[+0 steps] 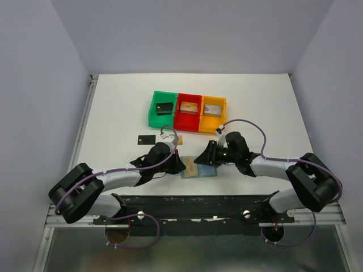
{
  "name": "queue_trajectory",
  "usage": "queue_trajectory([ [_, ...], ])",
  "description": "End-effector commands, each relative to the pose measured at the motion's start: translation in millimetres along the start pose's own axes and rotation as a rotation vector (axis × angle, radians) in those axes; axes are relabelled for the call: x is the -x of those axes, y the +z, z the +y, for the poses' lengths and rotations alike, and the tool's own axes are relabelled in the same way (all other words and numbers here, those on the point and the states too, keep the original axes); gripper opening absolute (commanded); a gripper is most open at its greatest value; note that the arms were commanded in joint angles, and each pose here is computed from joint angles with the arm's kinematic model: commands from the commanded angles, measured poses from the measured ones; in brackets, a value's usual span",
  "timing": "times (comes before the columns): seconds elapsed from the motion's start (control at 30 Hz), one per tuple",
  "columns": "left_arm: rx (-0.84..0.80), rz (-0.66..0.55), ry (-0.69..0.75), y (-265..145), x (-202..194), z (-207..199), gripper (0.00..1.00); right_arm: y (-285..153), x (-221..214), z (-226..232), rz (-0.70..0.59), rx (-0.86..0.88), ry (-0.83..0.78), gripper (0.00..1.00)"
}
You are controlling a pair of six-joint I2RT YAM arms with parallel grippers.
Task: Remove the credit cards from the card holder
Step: Remove the credit card from the card holder.
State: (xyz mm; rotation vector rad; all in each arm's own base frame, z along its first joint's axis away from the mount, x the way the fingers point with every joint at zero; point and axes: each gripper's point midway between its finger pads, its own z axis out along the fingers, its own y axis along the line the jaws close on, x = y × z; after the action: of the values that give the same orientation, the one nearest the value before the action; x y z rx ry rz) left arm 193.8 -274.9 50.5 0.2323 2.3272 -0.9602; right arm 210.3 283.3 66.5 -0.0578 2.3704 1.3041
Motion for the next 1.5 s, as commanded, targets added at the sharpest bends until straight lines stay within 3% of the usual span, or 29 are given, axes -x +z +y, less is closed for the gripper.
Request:
queue_trajectory([
  [0.0,0.016,0.004,0.016,8,4,0,0.00,3,0,4,0.041,-0.008,-0.053,0.44],
  [0.37,0.032,0.029,-0.010,13,-7,9,0.00,19,-17,-14,0.126,-0.016,0.001,0.43],
  [1.2,0.048,0.009,-0.025,4,-11,15,0.00,14,-19,-27,0.101,-0.073,0.005,0.49],
  [1.47,0.058,0.025,-0.028,7,-16,18,0.00,17,-20,-17,0.112,-0.013,0.008,0.48],
])
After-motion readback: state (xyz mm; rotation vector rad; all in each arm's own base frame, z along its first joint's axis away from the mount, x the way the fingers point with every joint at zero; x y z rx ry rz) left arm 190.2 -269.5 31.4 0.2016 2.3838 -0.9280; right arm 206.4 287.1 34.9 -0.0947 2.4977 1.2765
